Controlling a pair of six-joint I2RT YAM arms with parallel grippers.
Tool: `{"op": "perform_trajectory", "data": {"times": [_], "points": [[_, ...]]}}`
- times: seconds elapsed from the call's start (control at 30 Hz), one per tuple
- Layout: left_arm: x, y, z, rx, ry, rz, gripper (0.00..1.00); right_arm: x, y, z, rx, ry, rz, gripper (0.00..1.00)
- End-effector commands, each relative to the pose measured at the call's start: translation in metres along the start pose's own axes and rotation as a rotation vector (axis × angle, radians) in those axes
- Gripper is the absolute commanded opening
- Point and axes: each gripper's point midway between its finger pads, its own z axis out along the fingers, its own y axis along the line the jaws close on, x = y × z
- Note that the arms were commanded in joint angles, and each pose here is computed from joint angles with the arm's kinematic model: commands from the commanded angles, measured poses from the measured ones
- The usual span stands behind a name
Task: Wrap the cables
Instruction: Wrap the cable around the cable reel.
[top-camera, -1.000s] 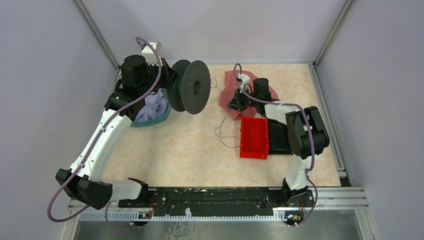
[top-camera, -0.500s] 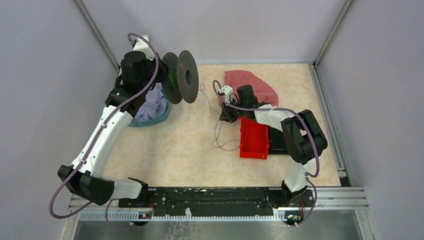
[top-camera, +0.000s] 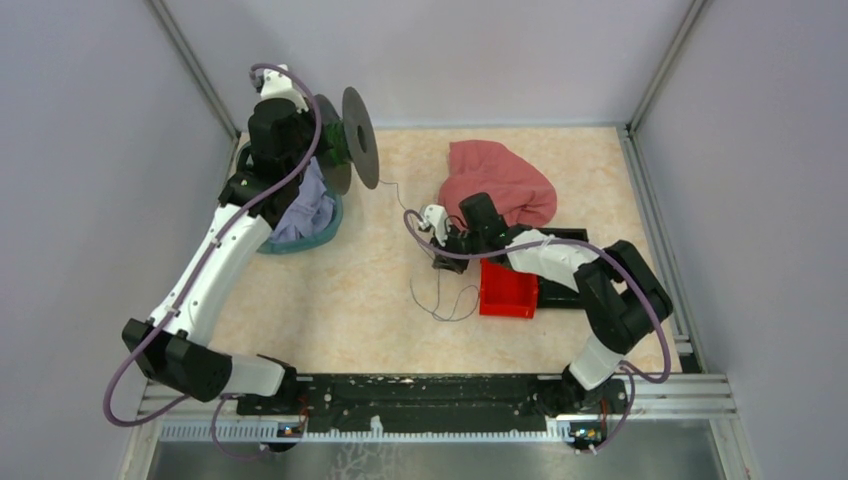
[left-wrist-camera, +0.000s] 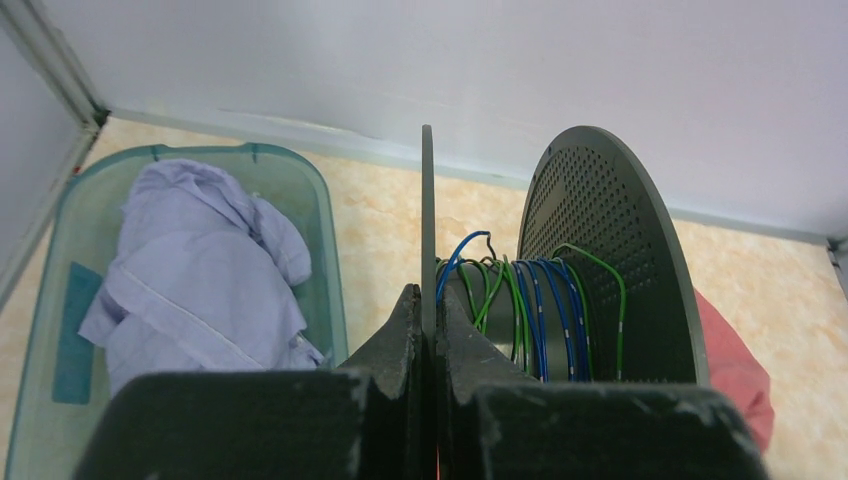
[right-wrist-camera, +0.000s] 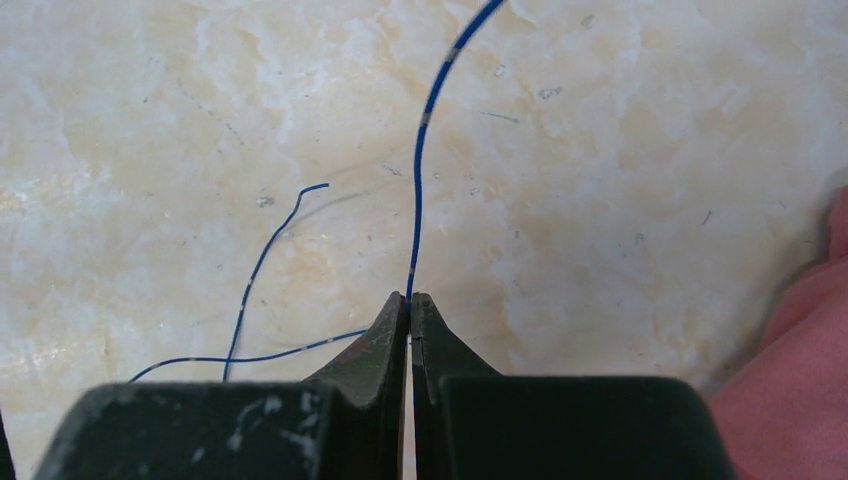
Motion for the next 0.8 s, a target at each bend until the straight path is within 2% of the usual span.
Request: {"op": "perform_trajectory", "data": {"times": [0.0, 0.33, 0.77], "points": [[-0.051, 0.008, 0.002, -0.074, -0.189, -0.046, 0.00, -0.017, 0.019, -0.008, -0.038, -0.035, -0.130, 0.00], [-0.044, 0.019, 0.011, -0.122, -0.215, 0.021, 0.00, -0.037, 0.073, -0.021, -0.178, -0.016, -0.249, 0.00], [-0.004, 0.020, 0.023, -0.122, -0.189, 0.108, 0.00, -0.124, 0.093, -0.090, -0.187, -0.119, -0.375, 0.00]]}}
